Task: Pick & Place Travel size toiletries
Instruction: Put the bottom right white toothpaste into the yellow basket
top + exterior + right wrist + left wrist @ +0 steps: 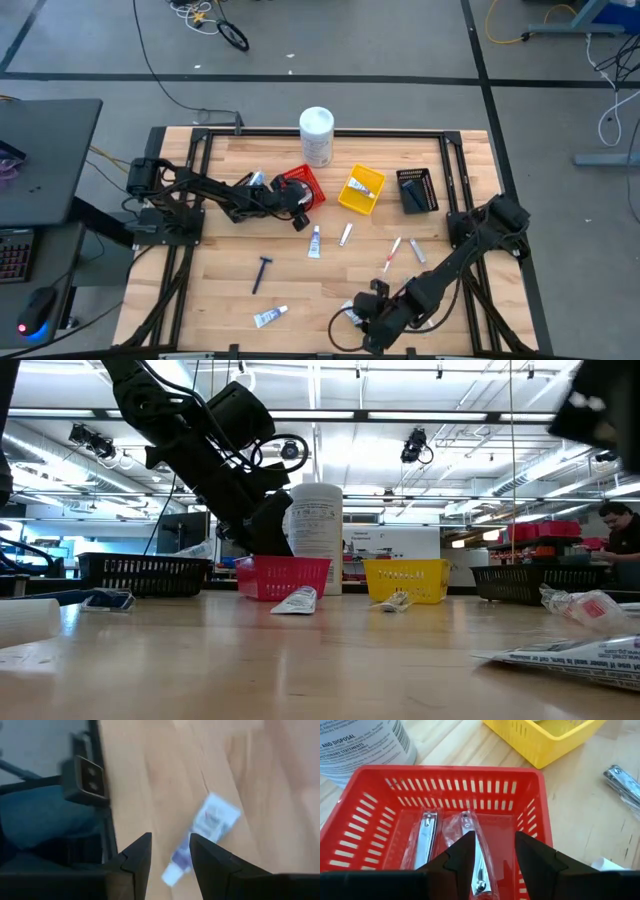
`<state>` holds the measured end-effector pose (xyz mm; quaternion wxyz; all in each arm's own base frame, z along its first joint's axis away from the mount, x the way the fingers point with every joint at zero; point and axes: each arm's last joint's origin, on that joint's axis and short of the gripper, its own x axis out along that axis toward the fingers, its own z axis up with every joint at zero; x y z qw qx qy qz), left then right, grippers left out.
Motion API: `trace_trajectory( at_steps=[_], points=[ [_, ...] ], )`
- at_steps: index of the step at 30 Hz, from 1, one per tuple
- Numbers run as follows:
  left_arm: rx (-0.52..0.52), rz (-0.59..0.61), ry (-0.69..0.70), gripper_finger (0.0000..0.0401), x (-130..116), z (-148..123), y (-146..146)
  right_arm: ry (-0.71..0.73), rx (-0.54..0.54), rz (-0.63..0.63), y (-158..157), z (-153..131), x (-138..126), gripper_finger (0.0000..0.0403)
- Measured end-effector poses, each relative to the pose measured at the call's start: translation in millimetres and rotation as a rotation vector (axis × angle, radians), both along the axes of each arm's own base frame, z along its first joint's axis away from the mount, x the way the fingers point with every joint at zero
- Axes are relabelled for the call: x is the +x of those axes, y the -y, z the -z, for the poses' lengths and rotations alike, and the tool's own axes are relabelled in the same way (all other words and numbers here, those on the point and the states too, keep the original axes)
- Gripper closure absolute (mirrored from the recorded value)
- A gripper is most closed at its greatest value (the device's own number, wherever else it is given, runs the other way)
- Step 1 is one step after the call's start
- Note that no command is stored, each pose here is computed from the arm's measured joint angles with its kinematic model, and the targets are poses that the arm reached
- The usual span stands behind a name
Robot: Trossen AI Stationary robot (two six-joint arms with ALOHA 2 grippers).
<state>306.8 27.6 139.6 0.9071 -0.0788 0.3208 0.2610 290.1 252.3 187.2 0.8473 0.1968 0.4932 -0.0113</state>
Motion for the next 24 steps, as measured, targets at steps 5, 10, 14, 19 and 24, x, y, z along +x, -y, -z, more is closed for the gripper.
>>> trace_trajectory(
  at_steps=[5,10,14,19,24],
  points=[
    [0.0,0.0,0.004,0.0255,0.2,-0.3,0.0,-0.105,0.044,-0.019,-3.3,9.4,-4.4,0.0254],
    [-0.013,0.014,0.021,0.0255,1.5,-1.3,0.5,-0.141,0.042,-0.012,-7.8,25.4,-2.7,0.0234],
    [-0.013,0.017,0.049,0.0255,3.2,-3.2,0.5,-0.185,0.044,-0.015,-9.2,38.6,-0.8,0.0212],
    [-0.013,0.017,0.055,0.0255,3.6,-3.7,0.4,-0.215,0.042,0.031,-8.3,41.7,-2.8,0.0199],
    [-0.008,0.022,0.052,0.0255,3.6,-3.7,0.5,-0.21,-0.044,0.146,-1.1,44.5,-5.2,0.0199]
  ],
)
